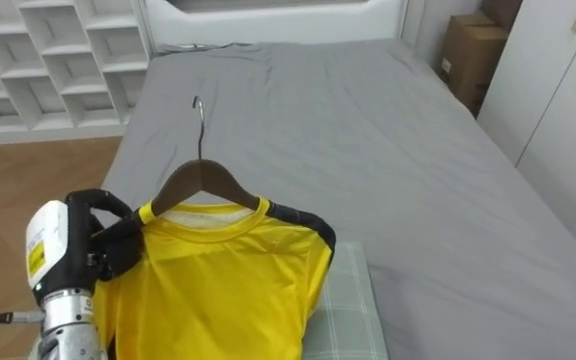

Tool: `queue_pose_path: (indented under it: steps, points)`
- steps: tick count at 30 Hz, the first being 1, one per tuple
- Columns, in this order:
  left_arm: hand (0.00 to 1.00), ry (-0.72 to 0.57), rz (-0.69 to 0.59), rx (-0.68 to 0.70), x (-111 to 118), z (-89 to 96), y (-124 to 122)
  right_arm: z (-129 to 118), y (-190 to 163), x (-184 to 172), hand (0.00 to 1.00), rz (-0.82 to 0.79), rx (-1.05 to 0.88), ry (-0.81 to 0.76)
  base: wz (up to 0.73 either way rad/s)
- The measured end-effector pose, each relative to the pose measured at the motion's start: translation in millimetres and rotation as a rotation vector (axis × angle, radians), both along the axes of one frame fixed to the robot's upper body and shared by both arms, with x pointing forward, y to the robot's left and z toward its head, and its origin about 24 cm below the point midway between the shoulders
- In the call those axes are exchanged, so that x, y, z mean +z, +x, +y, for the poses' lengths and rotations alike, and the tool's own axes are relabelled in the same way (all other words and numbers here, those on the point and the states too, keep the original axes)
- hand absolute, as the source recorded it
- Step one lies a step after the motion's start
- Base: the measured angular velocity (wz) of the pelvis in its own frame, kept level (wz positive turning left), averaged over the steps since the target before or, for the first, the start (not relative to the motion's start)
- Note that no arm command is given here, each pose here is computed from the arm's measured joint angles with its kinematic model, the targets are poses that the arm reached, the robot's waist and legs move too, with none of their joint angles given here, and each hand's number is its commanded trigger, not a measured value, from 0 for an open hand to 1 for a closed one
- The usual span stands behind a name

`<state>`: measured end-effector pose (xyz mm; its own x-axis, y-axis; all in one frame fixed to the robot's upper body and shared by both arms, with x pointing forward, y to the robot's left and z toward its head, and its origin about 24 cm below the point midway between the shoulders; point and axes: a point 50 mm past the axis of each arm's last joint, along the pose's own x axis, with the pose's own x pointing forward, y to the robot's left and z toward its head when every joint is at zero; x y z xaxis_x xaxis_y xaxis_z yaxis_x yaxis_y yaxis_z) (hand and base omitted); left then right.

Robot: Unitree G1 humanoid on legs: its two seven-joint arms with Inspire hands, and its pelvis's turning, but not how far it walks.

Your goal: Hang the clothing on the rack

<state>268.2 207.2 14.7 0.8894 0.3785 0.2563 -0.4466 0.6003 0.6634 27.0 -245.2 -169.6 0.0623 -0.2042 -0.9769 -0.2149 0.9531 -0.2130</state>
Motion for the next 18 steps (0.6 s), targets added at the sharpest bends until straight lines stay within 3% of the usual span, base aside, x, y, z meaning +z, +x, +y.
queue_pose_path:
  steps: [7, 18]
  points:
    - [1.00, 0.017, -0.107, -0.002, 19, -2.5, 2, -16, 5, 5, 0.00, -0.024, 0.002, -0.114, 0.02]
    - [1.00, 0.019, -0.189, 0.042, 26, -0.1, 1, -28, 6, 9, 0.00, -0.073, -0.058, -0.271, -0.02]
